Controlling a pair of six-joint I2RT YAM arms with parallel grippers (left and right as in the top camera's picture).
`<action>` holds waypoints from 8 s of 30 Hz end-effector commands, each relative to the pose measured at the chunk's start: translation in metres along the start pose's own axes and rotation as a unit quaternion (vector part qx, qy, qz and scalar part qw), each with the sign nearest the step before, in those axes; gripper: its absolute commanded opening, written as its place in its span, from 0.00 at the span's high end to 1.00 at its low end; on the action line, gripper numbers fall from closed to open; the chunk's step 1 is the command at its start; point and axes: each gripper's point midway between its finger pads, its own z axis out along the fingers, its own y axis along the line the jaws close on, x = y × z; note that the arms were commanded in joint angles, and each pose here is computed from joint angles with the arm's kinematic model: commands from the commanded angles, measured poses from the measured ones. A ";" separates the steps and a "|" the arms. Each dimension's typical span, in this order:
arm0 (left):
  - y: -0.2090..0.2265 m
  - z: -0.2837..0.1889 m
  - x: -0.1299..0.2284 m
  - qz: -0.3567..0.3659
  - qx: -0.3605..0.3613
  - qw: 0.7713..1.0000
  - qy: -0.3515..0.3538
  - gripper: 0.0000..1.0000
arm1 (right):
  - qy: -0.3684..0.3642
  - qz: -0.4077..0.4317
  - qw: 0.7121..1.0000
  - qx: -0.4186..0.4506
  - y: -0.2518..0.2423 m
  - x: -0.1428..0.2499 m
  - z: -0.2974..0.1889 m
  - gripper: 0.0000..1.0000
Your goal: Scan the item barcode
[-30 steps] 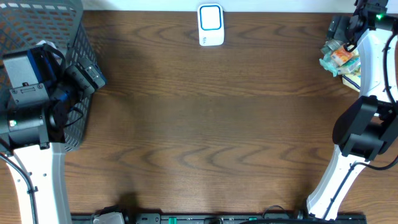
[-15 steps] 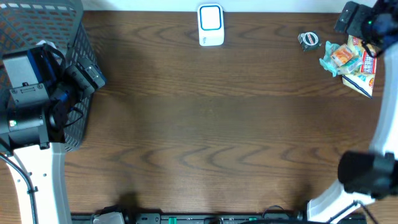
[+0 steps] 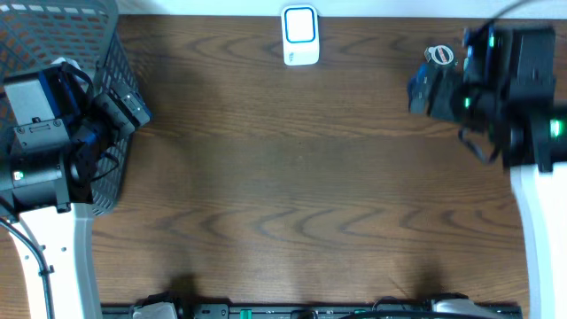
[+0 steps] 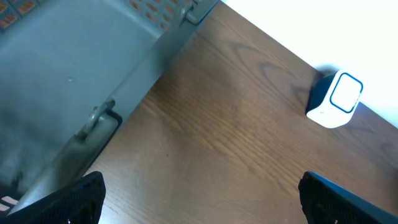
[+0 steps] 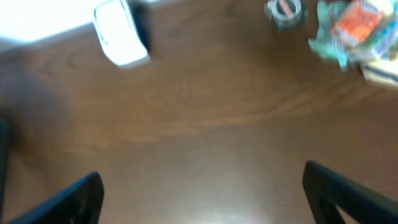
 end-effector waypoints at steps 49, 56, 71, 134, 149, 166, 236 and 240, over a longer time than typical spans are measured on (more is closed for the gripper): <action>0.003 0.000 -0.001 0.005 -0.006 1.000 -0.002 0.02 | -0.033 -0.059 0.998 -0.004 -0.047 0.145 -0.021 0.01; 0.003 0.000 -0.001 0.005 -0.006 1.000 -0.002 0.02 | -0.178 -0.102 0.978 -0.038 -0.051 0.154 -0.015 0.01; 0.003 0.000 -0.001 0.005 -0.006 1.000 -0.002 0.02 | -0.379 -0.229 0.892 -0.084 -0.038 0.156 -0.004 0.01; 0.003 0.000 -0.001 0.005 -0.006 1.000 -0.002 0.02 | -0.370 -0.124 0.921 0.005 -0.090 0.168 0.043 0.01; 0.003 0.000 -0.001 0.005 -0.006 1.000 -0.002 0.02 | -0.371 -0.123 0.921 0.006 -0.091 0.168 0.043 0.01; 0.003 0.000 -0.001 0.005 -0.006 1.000 -0.002 0.02 | -0.371 -0.123 0.921 0.006 -0.091 0.168 0.043 0.01; -0.018 -0.037 0.112 0.195 0.166 0.952 -0.166 0.02 | -0.371 -0.123 0.921 0.006 -0.091 0.168 0.043 0.01; -0.006 -0.040 0.130 0.194 0.168 0.950 -0.179 0.02 | -0.371 -0.123 0.921 0.006 -0.091 0.168 0.043 0.01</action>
